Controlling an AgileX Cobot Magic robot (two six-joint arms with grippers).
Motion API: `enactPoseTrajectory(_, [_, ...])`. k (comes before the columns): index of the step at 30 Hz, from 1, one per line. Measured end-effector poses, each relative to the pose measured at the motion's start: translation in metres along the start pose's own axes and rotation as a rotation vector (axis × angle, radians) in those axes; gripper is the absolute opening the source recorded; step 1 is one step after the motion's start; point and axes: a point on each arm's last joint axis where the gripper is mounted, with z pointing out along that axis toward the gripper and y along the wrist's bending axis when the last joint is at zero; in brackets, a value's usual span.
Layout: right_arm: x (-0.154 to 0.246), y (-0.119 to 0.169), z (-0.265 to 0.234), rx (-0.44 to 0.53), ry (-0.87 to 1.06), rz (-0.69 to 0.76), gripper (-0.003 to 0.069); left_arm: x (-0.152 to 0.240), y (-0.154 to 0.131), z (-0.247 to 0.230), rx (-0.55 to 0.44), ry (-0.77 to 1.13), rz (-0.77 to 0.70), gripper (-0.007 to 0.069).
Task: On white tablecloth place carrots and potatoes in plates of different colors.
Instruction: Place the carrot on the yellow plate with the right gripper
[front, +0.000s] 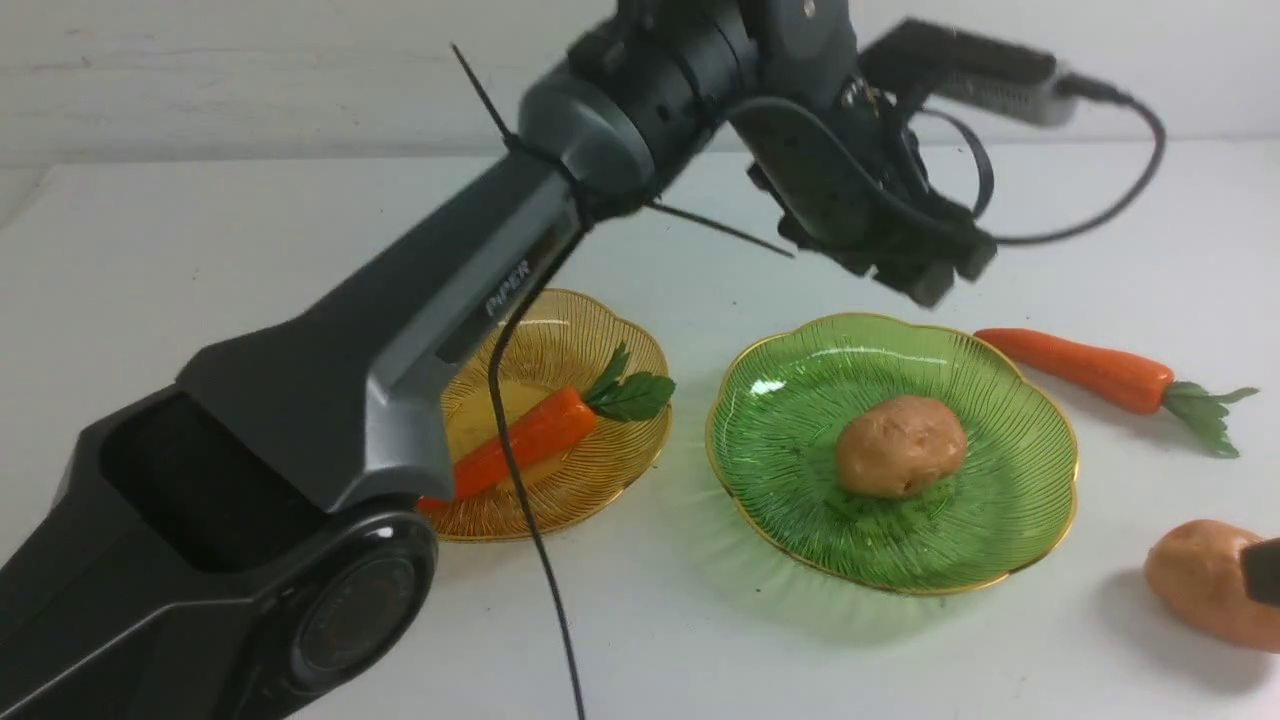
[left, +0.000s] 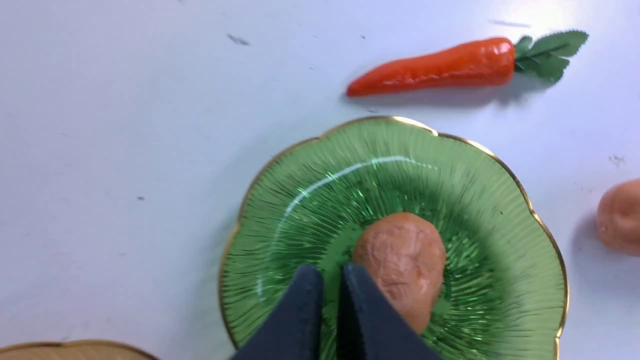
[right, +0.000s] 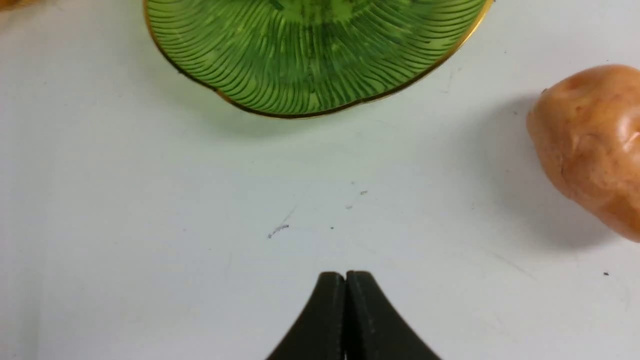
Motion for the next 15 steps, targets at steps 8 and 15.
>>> enactPoseTrajectory(8, [-0.057,-0.019,0.017,0.094,-0.003,-0.019,-0.0015,0.015,0.027,-0.069,-0.071,0.017,-0.055,-0.0001])
enactPoseTrajectory(15, [-0.115,-0.043,0.035,0.241,-0.086,-0.106,0.0019,0.077,0.048,-0.114,-0.131,0.162,-0.151,-0.0002])
